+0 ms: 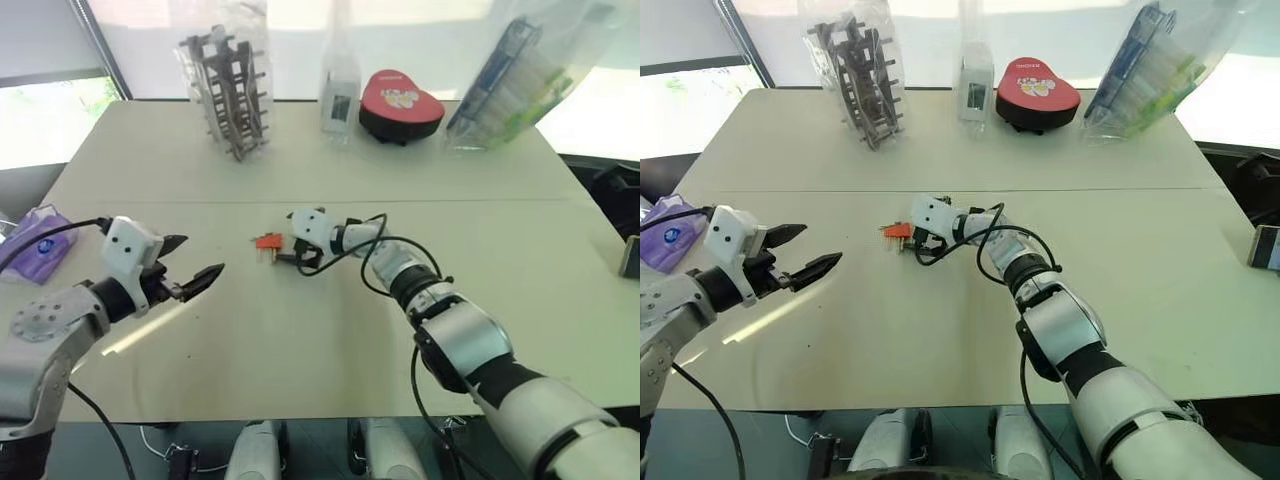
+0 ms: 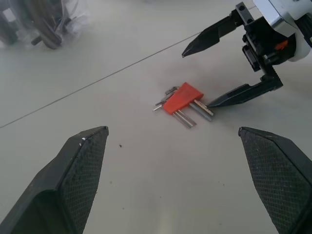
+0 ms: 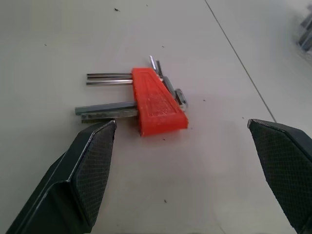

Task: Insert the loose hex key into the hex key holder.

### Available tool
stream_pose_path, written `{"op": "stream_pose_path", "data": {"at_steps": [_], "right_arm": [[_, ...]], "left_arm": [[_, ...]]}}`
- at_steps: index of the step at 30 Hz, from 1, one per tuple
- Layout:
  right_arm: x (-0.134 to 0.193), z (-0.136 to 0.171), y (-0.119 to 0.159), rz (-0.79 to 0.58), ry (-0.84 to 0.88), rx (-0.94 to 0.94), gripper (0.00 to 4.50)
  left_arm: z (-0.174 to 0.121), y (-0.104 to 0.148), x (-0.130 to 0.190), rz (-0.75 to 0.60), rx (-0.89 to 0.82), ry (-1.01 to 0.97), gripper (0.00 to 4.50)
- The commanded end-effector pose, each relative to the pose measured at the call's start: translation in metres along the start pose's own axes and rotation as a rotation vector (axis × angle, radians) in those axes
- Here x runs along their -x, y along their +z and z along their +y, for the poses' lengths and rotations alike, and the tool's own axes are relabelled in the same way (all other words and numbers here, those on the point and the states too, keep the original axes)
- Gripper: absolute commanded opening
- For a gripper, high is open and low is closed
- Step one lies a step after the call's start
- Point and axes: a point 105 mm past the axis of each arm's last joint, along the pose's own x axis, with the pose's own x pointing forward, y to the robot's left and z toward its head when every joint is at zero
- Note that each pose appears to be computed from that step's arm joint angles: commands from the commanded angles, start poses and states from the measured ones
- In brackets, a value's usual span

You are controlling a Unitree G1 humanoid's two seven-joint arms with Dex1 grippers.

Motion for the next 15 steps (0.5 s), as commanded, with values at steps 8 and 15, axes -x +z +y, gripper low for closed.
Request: {"op": "stream_pose_path", "data": {"at_steps": [8,15], "right_arm": [[-0.011,0.009,-0.001,0.021,-0.001,-0.126,4.49],[-0.004,0.008,-0.023,0.108,-0.025,-0.233,4.49]], "left_arm": [[0.001,0.012,0.006,-0.047,-0.033,0.031,4.50],[0.003,0.011,0.004,-0.049,-0.037,0.031,4.50]]}}
